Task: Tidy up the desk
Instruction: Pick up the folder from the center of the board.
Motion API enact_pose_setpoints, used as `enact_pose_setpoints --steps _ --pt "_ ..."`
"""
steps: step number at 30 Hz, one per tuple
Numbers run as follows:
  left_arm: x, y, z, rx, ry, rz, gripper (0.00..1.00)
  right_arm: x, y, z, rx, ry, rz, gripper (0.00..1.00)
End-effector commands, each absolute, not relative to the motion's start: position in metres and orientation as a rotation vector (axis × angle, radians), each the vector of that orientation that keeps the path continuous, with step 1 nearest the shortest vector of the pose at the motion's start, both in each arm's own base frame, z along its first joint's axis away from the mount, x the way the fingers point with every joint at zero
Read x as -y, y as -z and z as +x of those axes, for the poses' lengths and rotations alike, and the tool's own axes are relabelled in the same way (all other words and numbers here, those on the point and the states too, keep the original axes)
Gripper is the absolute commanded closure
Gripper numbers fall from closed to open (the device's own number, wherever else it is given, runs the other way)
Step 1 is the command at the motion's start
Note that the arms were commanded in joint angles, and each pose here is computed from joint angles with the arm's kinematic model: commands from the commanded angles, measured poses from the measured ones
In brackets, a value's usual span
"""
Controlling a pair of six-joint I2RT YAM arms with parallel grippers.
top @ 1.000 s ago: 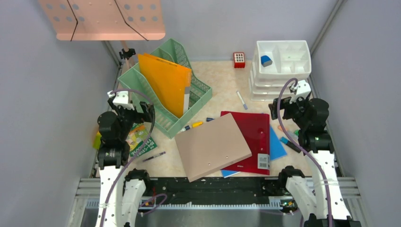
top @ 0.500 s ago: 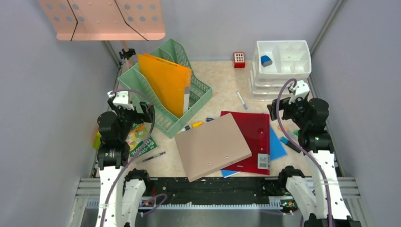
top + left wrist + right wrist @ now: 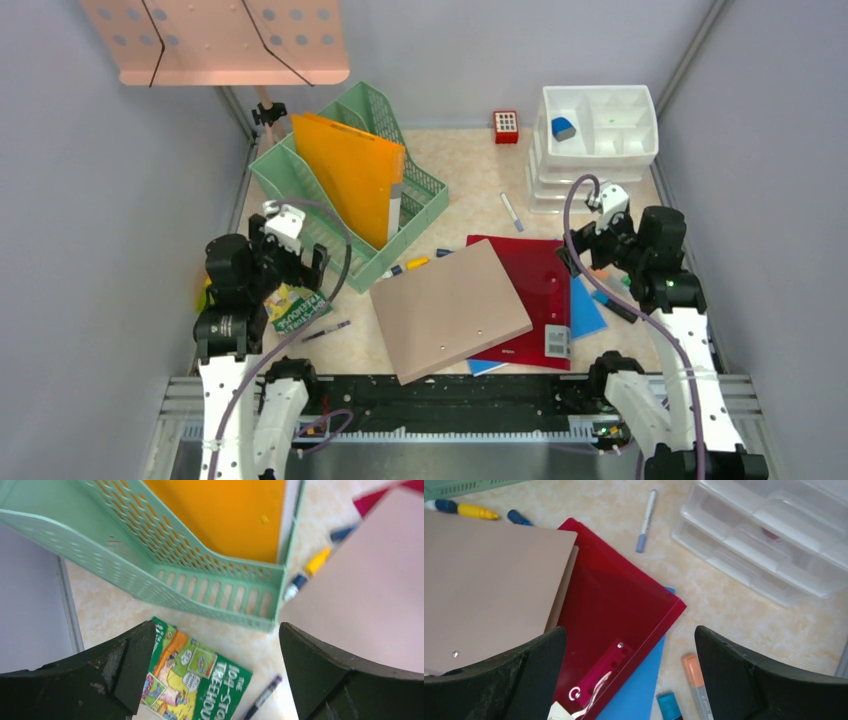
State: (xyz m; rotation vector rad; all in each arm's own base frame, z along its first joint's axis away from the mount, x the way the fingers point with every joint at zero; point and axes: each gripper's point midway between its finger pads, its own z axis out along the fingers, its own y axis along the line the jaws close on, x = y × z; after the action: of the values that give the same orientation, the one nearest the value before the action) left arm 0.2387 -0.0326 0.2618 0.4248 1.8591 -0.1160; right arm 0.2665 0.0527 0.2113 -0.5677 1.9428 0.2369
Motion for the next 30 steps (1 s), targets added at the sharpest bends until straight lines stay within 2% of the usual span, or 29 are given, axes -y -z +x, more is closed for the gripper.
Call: enact_pose_setpoints --steps 1,5,13,18,23,30 --pt "0.044 -0.229 0.197 -1.924 0.105 0.819 0.02 -0.080 -0.204 0.252 -1.916 -0.364 -0.770 0.01" --pt "0.035 -0.228 0.198 -1.921 0.040 0.764 0.01 -0.101 -0.196 0.258 -1.906 -0.430 -0.790 0.01" --pt "0.059 -0.222 0.199 -1.870 0.189 0.880 0.01 -0.156 -0.134 0.255 -2.082 -0.676 -0.866 0.02" --pt "0.056 -0.182 0.202 -1.861 0.140 1.124 0.03 -0.169 -0.111 0.255 -2.184 -0.760 -0.878 0.03" --pt "0.069 -0.164 0.194 -1.805 0.154 1.397 0.03 -0.174 -0.104 0.258 -2.216 -0.813 -0.871 0.04" --pt "0.082 -0.138 0.184 -1.742 0.049 1.859 0.04 -0.184 -0.106 0.256 -2.229 -0.907 -0.888 0.05"
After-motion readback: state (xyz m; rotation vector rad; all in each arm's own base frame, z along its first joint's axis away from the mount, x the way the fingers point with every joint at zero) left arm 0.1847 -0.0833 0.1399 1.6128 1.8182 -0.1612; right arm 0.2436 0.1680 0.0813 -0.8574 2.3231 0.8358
